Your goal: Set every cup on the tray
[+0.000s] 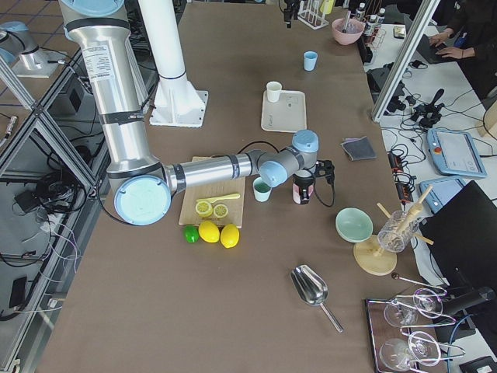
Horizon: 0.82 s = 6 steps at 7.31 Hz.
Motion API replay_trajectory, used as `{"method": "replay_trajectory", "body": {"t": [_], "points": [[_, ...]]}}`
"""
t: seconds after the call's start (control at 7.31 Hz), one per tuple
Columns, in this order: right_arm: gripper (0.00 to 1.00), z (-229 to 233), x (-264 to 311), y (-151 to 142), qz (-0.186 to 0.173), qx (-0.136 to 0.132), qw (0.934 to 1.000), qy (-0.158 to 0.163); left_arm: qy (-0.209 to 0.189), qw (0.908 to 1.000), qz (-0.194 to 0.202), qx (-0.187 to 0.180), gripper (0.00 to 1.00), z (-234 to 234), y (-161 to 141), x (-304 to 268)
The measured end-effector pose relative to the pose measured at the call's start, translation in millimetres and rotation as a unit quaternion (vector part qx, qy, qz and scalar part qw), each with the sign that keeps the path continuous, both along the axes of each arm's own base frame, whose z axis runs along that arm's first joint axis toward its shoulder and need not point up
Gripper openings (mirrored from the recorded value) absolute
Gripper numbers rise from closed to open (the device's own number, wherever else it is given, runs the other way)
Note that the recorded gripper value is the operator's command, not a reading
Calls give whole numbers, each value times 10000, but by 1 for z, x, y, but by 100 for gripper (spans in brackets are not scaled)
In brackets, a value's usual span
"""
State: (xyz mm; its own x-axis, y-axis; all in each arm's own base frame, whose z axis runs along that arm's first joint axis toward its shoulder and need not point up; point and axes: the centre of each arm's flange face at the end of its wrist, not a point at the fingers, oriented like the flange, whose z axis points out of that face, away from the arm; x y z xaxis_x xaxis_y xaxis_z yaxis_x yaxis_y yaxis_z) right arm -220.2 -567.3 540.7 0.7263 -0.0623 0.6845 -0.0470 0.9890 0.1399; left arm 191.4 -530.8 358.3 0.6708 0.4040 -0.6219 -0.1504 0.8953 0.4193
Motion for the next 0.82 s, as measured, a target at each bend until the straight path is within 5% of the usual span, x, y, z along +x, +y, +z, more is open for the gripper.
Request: {"method": "replay_trajectory", "body": {"t": [0.41,0.82], "points": [[0,-15,-7,-4,37,5,10000,-84,8,10000,-9,-14,99,0,0,1],[0,-110,-51,-39,489,-383,9974,-375,17,10000,-17,-19,99,-1,0,2]]}}
